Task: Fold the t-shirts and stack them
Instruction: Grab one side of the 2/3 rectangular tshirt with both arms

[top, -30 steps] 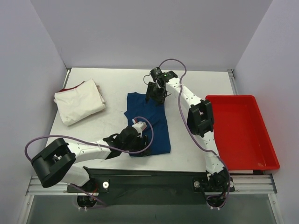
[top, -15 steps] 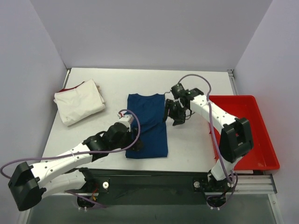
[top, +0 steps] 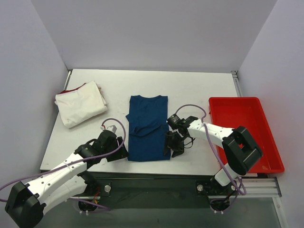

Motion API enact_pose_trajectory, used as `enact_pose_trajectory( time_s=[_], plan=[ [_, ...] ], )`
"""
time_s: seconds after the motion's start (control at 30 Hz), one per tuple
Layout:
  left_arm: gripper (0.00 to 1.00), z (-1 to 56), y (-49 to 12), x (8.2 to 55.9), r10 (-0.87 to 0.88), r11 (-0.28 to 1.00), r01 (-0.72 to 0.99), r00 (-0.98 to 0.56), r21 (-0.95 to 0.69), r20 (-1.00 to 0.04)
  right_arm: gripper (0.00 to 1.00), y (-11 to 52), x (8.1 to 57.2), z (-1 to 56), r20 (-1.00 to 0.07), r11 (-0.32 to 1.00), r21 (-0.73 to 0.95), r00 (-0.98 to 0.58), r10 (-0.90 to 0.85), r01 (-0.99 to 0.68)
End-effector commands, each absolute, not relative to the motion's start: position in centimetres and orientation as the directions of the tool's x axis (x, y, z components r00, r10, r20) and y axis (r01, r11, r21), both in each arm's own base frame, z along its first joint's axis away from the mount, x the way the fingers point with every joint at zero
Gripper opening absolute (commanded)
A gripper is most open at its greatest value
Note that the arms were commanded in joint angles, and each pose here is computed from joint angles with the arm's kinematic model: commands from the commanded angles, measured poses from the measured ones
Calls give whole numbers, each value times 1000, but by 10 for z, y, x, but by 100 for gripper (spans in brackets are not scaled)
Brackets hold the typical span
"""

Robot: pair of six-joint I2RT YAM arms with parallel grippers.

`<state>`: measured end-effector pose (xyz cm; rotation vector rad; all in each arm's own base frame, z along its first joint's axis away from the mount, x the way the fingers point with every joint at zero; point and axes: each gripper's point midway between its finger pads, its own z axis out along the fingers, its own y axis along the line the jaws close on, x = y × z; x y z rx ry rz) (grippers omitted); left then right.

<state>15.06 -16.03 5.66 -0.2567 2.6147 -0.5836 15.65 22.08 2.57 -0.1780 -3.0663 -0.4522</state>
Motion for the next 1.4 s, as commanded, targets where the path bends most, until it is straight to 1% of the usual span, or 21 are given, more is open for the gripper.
enact_pose_trajectory(
  time_s=[0.0, 0.2, 0.47, 0.73, 0.83, 0.93, 1.13, 1.17, 1.27, 1.3, 1.37],
  plan=[
    [64, 59, -170, 145, -277, 863, -75, -897, -499, -344, 47, 222, 156, 31, 43, 938, 307, -987, 155, 160],
    [64, 46, -178, 139, -275, 844, -82, -914, -529, -298, 42, 216, 144, 19, 67, 946, 276, -985, 158, 170],
    [64, 34, -183, 138, -284, 827, -86, -917, -556, -280, 38, 209, 139, 5, 77, 958, 231, -985, 152, 167],
    [59, 25, -177, 140, -301, 838, -109, -910, -534, -286, 33, 209, 139, 0, 85, 964, 214, -986, 142, 158],
    [54, 18, -175, 137, -298, 844, -118, -914, -523, -275, 32, 209, 140, 0, 78, 965, 213, -987, 137, 151],
    [52, 14, -175, 136, -296, 841, -117, -916, -528, -269, 30, 211, 141, 1, 77, 966, 214, -988, 133, 146],
    [35, 9, -178, 139, -300, 832, -105, -911, -544, -282, 21, 214, 138, 0, 83, 968, 213, -990, 117, 133],
    [29, 7, -177, 138, -299, 833, -106, -912, -543, -280, 20, 214, 139, 0, 82, 968, 214, -990, 116, 131],
    [17, 7, -180, 139, -294, 827, -92, -912, -555, -287, 12, 216, 137, 2, 81, 968, 218, -990, 112, 127],
    [8, 8, -180, 141, -291, 826, -82, -910, -558, -297, 8, 216, 137, 3, 79, 967, 221, -990, 113, 128],
    [0, 13, -182, 144, -294, 821, -72, -903, -566, -312, 4, 217, 138, 6, 73, 965, 228, -991, 114, 128]
  ],
)
